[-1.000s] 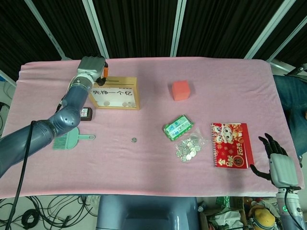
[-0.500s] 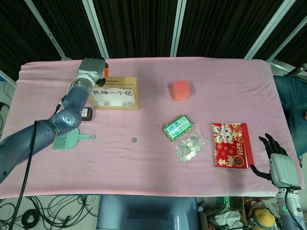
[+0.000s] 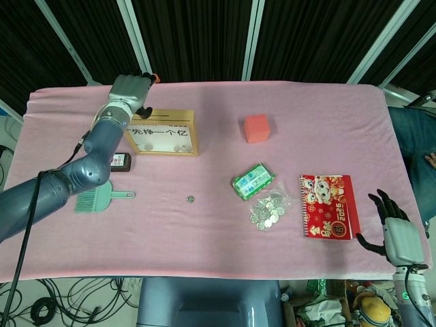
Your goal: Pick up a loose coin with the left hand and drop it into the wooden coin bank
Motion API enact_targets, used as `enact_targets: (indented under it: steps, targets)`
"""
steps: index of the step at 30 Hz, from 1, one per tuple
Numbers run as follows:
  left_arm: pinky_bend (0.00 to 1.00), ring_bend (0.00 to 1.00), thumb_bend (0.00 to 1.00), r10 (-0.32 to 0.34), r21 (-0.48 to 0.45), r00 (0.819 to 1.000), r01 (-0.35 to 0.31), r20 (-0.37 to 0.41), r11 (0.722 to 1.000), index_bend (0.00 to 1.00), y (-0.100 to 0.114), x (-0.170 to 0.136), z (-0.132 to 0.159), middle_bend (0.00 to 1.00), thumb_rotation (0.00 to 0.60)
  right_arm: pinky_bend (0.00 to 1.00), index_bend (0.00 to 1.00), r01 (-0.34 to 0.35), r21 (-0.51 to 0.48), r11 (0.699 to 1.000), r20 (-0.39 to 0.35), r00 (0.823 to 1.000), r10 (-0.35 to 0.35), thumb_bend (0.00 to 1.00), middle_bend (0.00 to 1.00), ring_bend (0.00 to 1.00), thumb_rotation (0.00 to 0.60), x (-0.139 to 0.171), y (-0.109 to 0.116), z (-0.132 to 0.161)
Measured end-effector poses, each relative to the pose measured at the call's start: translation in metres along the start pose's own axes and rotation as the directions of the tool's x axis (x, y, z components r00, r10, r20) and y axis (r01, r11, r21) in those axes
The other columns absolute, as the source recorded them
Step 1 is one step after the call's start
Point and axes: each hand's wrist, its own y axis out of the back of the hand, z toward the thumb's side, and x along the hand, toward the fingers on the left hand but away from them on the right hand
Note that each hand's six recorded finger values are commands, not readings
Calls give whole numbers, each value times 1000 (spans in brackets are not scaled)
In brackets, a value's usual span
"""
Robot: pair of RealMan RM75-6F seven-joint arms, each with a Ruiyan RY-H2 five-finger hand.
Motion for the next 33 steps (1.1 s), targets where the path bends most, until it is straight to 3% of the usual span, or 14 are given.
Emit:
enact_targets:
  steps: [6,11,20,29,33]
  targets:
    - [0,0,336,120,7,993,-120,-19,993,125,17,-29,-18,71,600,194,140,16,10,1000,0,1000,-16,155,30,102,600,-2,2,0]
    - [0,0,296,145,-29,989,-146,-10,989,112,4,-72,-41,58,600,194,139,24,33,999,-8,1000,-24,152,19,96,600,-2,2,0]
    - [0,0,286,227,-31,974,-228,-27,973,99,-49,-173,-119,41,600,193,128,74,76,994,-66,995,-69,148,9,93,600,-2,9,7]
    - [0,0,286,257,-98,964,-263,-70,960,98,-134,-277,-184,27,600,194,120,113,98,989,-144,985,-98,147,7,93,600,2,11,16]
    - [0,0,286,244,-133,968,-250,-61,959,95,-172,-296,-195,26,600,193,119,132,102,986,-167,979,-114,148,7,93,600,2,12,19]
